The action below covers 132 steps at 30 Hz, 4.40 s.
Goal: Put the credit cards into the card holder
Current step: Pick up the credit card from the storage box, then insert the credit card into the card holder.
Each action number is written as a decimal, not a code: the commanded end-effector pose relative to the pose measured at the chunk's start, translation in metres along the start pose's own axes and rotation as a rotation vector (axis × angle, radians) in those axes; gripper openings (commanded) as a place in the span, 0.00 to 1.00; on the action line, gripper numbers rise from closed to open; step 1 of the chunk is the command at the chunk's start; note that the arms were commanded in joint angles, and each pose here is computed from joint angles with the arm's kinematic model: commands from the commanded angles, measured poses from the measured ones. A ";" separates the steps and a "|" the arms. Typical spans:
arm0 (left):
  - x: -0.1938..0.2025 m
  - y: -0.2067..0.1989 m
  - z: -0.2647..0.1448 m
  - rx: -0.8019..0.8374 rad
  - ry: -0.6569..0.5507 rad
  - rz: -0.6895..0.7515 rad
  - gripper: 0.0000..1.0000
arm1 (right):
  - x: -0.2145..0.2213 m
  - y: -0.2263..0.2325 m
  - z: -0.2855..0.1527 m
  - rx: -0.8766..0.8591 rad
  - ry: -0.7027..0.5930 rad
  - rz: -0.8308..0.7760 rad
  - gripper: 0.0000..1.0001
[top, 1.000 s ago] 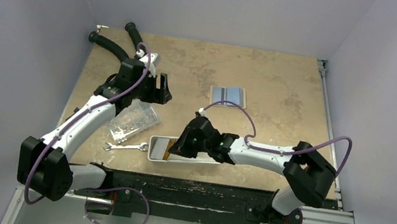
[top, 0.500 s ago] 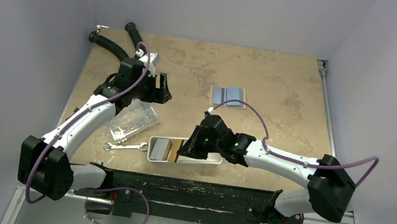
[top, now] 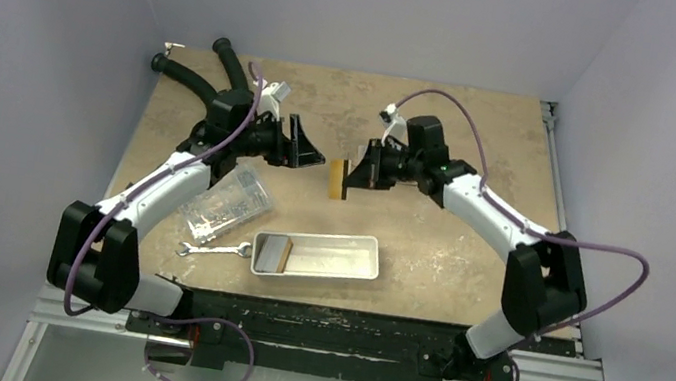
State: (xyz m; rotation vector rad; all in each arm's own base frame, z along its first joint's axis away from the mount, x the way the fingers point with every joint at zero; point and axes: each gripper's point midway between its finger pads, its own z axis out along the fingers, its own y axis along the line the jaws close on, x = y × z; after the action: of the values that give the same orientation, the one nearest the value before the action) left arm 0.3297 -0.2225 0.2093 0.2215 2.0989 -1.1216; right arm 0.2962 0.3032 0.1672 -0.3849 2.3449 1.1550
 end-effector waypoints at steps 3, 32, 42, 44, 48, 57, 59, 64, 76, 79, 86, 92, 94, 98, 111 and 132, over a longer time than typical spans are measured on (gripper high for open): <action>-0.014 -0.009 0.010 0.078 -0.034 -0.046 0.74 | -0.037 0.017 -0.002 -0.375 0.049 -0.160 0.00; -0.042 -0.054 0.012 0.522 -0.266 -0.226 0.00 | -0.076 0.014 -0.010 -0.524 -0.106 0.091 0.41; -0.050 -0.057 0.010 0.579 -0.317 -0.282 0.00 | -0.076 0.048 -0.045 -0.867 -0.210 0.213 0.29; -0.050 -0.053 0.012 0.567 -0.322 -0.291 0.00 | -0.076 0.044 -0.042 -0.848 -0.211 0.222 0.19; -0.045 -0.035 0.027 0.481 -0.304 -0.317 0.00 | -0.081 0.021 -0.030 -0.719 -0.251 0.239 0.00; -0.021 0.074 0.087 -0.170 -0.091 -0.345 0.51 | -0.086 -0.152 -0.023 -0.048 -0.288 0.316 0.00; -0.021 0.072 0.103 -0.162 -0.073 -0.337 0.51 | -0.082 -0.180 -0.025 0.048 -0.230 0.318 0.00; -0.005 0.042 0.164 -0.070 0.027 -0.259 0.38 | -0.071 -0.204 -0.022 0.052 -0.079 0.337 0.00; 0.030 0.059 0.243 -0.089 0.122 -0.218 0.09 | -0.054 -0.232 -0.014 0.126 -0.029 0.371 0.00; 0.036 0.076 0.242 -0.171 0.132 -0.200 0.04 | -0.053 -0.235 -0.016 0.149 -0.031 0.377 0.00; 0.048 0.100 0.237 -0.274 0.140 -0.191 0.00 | -0.054 -0.240 -0.013 0.172 -0.026 0.382 0.00; 0.061 0.109 0.234 -0.310 0.175 -0.210 0.00 | -0.055 -0.241 -0.004 0.186 -0.015 0.372 0.00; 0.063 0.110 0.234 -0.314 0.178 -0.212 0.00 | -0.056 -0.239 -0.001 0.181 -0.014 0.363 0.00; 0.066 0.112 0.232 -0.324 0.187 -0.212 0.00 | -0.058 -0.239 0.006 0.176 -0.010 0.347 0.00; 0.072 0.116 0.229 -0.342 0.202 -0.218 0.00 | -0.084 -0.235 0.011 0.155 -0.085 0.297 0.00; 0.072 0.115 0.227 -0.341 0.201 -0.217 0.00 | -0.095 -0.236 0.022 0.092 -0.150 0.294 0.00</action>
State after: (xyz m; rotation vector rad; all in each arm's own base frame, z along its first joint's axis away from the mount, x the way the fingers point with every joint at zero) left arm 0.4596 -0.3621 0.0326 -0.0437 2.4103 -0.9973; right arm 0.4723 0.1786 0.0450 0.1217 2.4579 1.1689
